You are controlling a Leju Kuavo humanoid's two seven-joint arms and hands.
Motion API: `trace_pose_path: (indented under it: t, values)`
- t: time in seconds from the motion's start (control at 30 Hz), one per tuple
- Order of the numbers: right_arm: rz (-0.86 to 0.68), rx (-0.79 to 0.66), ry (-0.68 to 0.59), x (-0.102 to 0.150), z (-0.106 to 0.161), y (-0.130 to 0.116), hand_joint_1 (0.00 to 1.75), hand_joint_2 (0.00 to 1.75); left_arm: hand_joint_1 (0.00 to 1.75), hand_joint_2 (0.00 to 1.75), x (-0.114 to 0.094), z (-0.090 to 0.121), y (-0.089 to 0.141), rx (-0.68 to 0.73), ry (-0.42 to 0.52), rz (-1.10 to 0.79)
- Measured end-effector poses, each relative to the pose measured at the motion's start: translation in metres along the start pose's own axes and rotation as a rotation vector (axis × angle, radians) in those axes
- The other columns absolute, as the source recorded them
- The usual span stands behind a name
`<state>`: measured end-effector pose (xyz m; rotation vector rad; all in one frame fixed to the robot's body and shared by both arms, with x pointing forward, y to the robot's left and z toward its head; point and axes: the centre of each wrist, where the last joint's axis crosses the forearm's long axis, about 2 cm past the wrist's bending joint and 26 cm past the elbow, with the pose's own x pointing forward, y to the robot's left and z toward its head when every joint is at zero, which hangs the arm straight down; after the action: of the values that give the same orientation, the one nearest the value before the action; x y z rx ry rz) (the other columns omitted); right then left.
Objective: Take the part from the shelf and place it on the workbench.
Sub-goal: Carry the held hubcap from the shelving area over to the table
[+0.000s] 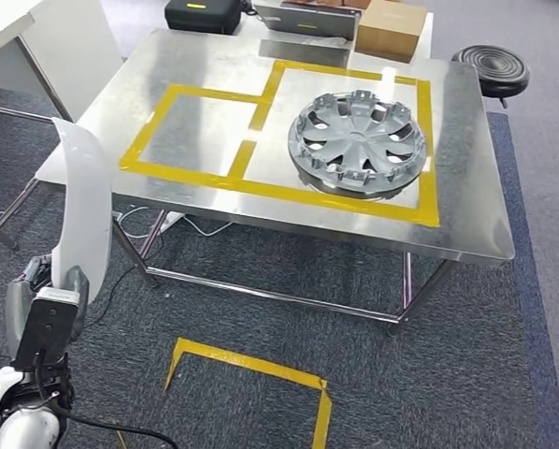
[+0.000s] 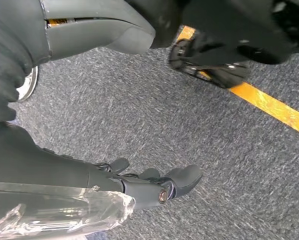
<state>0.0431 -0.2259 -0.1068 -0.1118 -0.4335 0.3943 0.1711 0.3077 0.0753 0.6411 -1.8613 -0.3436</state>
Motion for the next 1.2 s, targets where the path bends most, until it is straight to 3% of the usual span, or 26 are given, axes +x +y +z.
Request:
trace_pose_path:
  t: [1.2]
  values:
    - [-0.004, 0.011, 0.008, 0.0, 0.001, 0.002, 0.0, 1.75, 1.75, 1.75, 0.0, -0.001, 0.018, 0.066, -0.006, -0.026]
